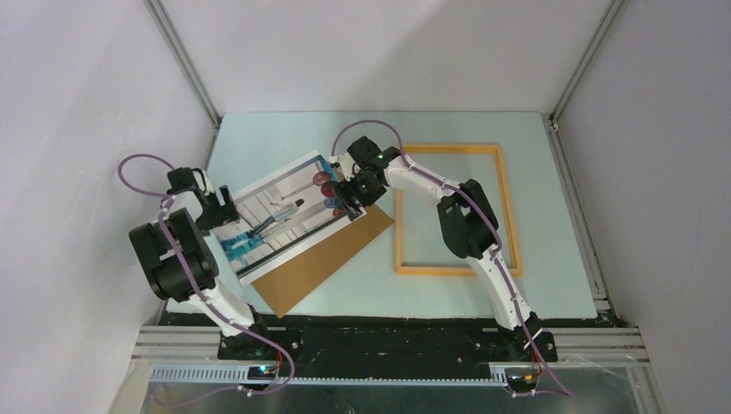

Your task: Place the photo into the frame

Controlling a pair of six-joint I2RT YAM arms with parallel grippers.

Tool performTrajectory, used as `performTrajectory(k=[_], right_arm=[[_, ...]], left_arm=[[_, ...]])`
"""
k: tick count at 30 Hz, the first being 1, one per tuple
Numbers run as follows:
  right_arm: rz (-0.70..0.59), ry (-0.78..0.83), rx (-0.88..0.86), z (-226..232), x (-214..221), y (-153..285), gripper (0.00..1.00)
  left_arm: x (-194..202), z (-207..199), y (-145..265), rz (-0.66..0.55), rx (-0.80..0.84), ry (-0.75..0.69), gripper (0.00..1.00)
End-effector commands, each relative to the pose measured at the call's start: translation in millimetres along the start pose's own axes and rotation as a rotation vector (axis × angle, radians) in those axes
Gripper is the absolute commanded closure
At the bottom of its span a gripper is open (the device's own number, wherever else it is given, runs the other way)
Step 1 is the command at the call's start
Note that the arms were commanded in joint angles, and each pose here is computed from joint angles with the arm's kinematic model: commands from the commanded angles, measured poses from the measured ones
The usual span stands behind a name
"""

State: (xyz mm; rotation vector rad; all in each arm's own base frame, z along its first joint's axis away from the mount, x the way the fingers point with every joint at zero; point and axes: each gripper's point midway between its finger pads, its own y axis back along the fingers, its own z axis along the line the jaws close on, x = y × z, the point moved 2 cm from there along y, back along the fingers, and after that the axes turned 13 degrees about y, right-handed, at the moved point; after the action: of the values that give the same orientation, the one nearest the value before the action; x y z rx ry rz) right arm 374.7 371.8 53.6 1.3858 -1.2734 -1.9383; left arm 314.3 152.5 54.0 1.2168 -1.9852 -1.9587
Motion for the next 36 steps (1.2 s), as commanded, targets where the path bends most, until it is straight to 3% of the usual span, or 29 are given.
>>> performTrajectory(k=[1, 5, 13, 17, 20, 29, 36], right_arm=[[0.055, -0.015, 0.006, -4.5, 10.5, 7.9, 0.17], [0.047, -0.021, -0.003, -3.1, 8.3, 8.5, 0.17], [0.032, -0.022, -0.01, -1.6, 2.9, 9.8, 0.16], [0.027, -0.025, -0.017, -0.4, 1.8, 7.9, 0.16], [0.023, -0.025, -0.019, -0.5, -0.3, 8.3, 0.16], [0.01, -0.027, -0.024, -0.4, -4.8, 12.4, 0.15], [0.01, -0.032, -0.027, -0.4, -3.6, 13.3, 0.15]], left_arm=[[-15.5, -8.8, -2.0, -0.035, 0.002, 0.031, 0.05], [-13.5, -8.2, 0.4, -0.045, -0.026, 0.049, 0.01], [-7.3, -10.8, 3.6, -0.055, -0.036, 0.109, 0.02], [-2.2, -16.7, -2.0, -0.032, -0.02, 0.123, 0.05], [-2.5, -19.2, -4.5, -0.027, -0.02, 0.117, 0.13], [2.8, -18.7, 0.7, -0.04, -0.04, 0.162, 0.06], [21.9, -11.3, 11.3, -0.036, -0.064, 0.173, 0.07]])
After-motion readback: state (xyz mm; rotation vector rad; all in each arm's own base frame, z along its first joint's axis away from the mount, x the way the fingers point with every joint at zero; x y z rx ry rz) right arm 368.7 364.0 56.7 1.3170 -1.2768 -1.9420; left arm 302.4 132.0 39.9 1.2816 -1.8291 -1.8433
